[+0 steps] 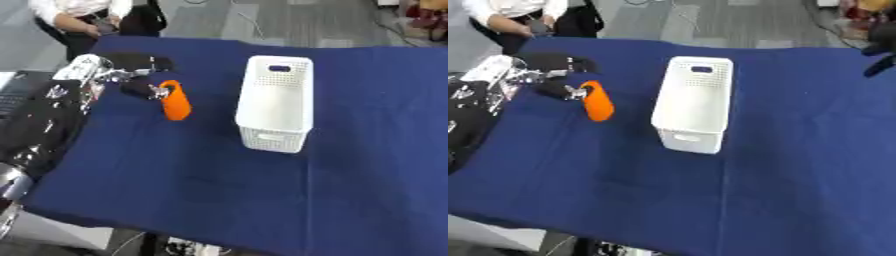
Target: Pick up objects on the table and place them in the box.
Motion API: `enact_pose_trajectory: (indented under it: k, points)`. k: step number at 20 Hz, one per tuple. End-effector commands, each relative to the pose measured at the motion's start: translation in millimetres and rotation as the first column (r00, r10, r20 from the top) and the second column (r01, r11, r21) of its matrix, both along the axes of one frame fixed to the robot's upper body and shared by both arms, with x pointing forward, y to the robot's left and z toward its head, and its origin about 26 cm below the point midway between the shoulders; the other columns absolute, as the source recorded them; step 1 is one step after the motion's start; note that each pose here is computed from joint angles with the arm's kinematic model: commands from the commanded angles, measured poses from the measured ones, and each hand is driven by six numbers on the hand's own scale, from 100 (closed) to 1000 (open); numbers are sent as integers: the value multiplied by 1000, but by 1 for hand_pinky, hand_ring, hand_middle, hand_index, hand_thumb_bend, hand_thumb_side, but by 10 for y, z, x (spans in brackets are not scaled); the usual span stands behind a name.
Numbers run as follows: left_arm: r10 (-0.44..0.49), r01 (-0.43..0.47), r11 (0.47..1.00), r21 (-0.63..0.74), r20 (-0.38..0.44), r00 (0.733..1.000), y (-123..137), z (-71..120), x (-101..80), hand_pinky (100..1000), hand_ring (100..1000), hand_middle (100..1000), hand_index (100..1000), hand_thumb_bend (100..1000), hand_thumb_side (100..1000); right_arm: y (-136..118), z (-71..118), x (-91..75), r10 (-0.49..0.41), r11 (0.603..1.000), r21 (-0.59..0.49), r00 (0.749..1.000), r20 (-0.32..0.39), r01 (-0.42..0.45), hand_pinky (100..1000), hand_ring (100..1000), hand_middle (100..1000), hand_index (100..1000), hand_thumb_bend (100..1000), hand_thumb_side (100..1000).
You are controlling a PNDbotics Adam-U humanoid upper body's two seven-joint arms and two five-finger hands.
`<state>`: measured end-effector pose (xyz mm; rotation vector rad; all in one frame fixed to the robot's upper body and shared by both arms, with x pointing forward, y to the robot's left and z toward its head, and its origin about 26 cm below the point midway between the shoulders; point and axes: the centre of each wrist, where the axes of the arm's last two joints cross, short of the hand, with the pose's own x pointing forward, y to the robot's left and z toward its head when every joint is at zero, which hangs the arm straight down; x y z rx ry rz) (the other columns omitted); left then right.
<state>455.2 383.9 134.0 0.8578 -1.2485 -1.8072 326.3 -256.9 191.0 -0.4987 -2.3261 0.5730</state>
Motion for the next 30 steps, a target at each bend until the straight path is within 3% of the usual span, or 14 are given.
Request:
enact_pose_trajectory:
  k: [1,7,16,22,24,30]
  points:
    - [18,-18,1000,5,-3,1000,79,83,18,1000,1000,1000,1000,962,1000,24,95,-11,16,1000,-5,999,29,-16,443,601,679,690,100,953]
    - [32,-31,1000,5,-129,991,113,15,18,992,1000,1000,1000,987,1000,29,102,-10,19,1000,-6,999,30,-18,445,602,680,691,100,953]
    - [35,-30,999,33,-168,985,56,53,33,1000,1000,1000,1000,966,1000,33,104,-9,21,1000,-8,999,29,-21,447,604,681,693,100,954]
    - [38,-23,997,79,-188,981,-12,33,52,1000,1000,1000,1000,833,1000,35,109,-8,22,1000,-8,999,30,-21,447,604,682,693,100,953]
    - [37,-24,997,78,-175,984,-38,19,56,1000,1000,1000,1000,745,909,36,112,-7,22,1000,-7,999,31,-21,447,605,682,693,100,952]
    - [49,-43,998,36,-170,984,-86,-116,56,963,1000,1000,1000,576,791,45,127,-5,24,1000,-4,999,35,-24,448,605,682,692,100,951]
